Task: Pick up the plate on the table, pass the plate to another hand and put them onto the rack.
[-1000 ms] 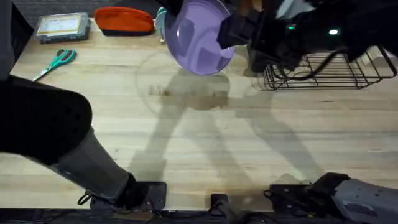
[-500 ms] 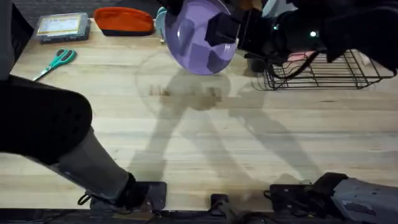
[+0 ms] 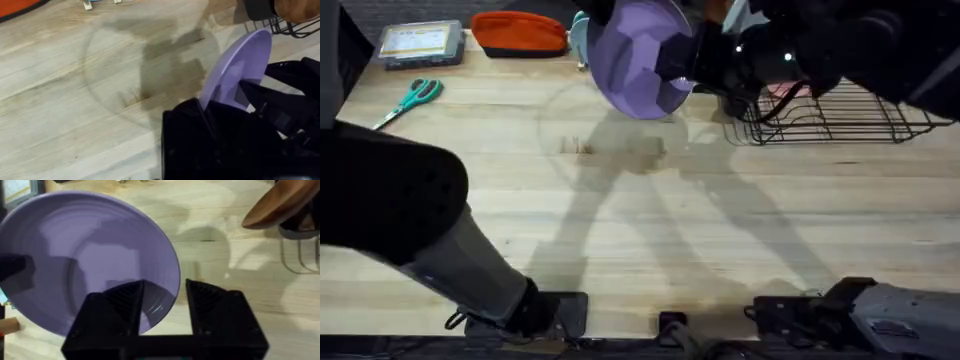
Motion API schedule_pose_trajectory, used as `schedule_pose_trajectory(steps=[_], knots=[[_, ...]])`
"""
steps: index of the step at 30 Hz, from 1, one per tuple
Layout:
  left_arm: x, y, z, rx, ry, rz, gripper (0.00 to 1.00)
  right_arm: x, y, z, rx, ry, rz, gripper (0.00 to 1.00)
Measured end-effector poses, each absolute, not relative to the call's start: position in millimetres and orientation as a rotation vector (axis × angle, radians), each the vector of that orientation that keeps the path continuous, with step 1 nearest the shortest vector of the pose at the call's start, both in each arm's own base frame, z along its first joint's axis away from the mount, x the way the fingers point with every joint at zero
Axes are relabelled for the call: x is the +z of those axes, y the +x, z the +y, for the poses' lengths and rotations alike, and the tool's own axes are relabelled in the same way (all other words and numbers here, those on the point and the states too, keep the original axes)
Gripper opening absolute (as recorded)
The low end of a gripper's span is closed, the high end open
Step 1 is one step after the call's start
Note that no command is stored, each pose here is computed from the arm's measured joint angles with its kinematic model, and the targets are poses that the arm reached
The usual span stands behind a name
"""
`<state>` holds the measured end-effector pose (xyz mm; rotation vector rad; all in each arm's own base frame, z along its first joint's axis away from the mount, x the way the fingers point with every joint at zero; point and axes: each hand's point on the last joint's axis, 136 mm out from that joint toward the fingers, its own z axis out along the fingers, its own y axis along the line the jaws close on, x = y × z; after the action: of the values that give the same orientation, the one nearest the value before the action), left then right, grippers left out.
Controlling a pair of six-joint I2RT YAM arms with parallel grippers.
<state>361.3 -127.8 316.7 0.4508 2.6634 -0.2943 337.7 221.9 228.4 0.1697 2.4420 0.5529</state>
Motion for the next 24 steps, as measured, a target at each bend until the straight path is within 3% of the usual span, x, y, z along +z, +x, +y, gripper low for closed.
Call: schedule_pose_trajectory(steps=[11,19,24], knots=[[316.3,363.1,-123.5,-0.264,0.442,2.663,0.040,228.8,340.5,219.8,0.538,0.179,2.428,0.056],[316.4,364.3,-121.8,-0.252,0.445,2.660,0.042,228.9,340.5,220.1,0.539,0.178,2.427,0.031],[316.4,363.8,-123.0,-0.258,0.448,2.660,0.250,222.7,336.1,214.5,0.501,0.183,2.457,0.033]])
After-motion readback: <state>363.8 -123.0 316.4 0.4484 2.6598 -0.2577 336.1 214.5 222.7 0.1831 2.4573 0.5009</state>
